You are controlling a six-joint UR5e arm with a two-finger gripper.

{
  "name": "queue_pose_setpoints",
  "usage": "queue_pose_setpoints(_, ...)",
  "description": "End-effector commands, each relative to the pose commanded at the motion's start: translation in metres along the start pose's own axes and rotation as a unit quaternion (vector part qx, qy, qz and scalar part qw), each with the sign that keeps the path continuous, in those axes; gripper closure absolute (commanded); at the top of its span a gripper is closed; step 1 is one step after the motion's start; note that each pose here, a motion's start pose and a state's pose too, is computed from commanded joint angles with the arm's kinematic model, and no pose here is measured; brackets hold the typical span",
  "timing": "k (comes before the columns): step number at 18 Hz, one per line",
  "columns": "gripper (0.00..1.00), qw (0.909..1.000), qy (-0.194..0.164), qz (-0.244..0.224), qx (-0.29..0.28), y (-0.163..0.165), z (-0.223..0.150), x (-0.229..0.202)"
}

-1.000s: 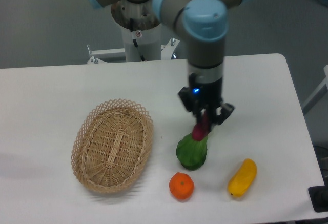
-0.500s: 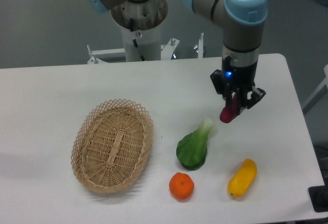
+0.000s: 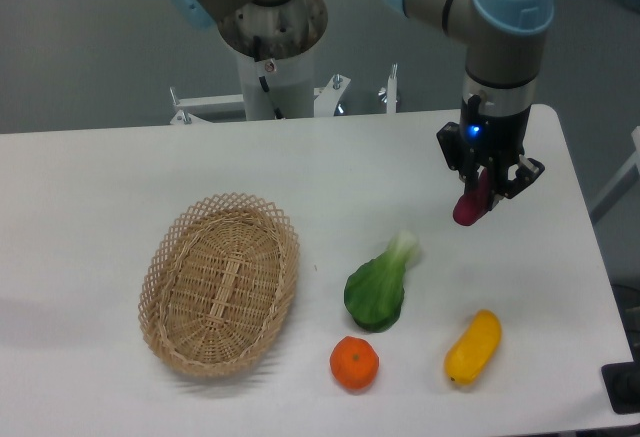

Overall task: Pick up the sweet potato from the basket
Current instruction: 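Lift the sweet potato out of the basket and raise it above the bok choy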

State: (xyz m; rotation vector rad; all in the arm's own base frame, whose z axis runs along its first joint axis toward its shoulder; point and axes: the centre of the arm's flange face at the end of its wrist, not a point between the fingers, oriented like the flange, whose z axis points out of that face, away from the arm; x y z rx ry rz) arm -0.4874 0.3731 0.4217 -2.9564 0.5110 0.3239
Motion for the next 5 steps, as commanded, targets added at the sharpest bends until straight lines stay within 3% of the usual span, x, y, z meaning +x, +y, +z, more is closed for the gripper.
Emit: queue_pose_setpoints(5,0.82,1.0000,0.000,0.000,0.000,0.0025,0.0000,-0.0009)
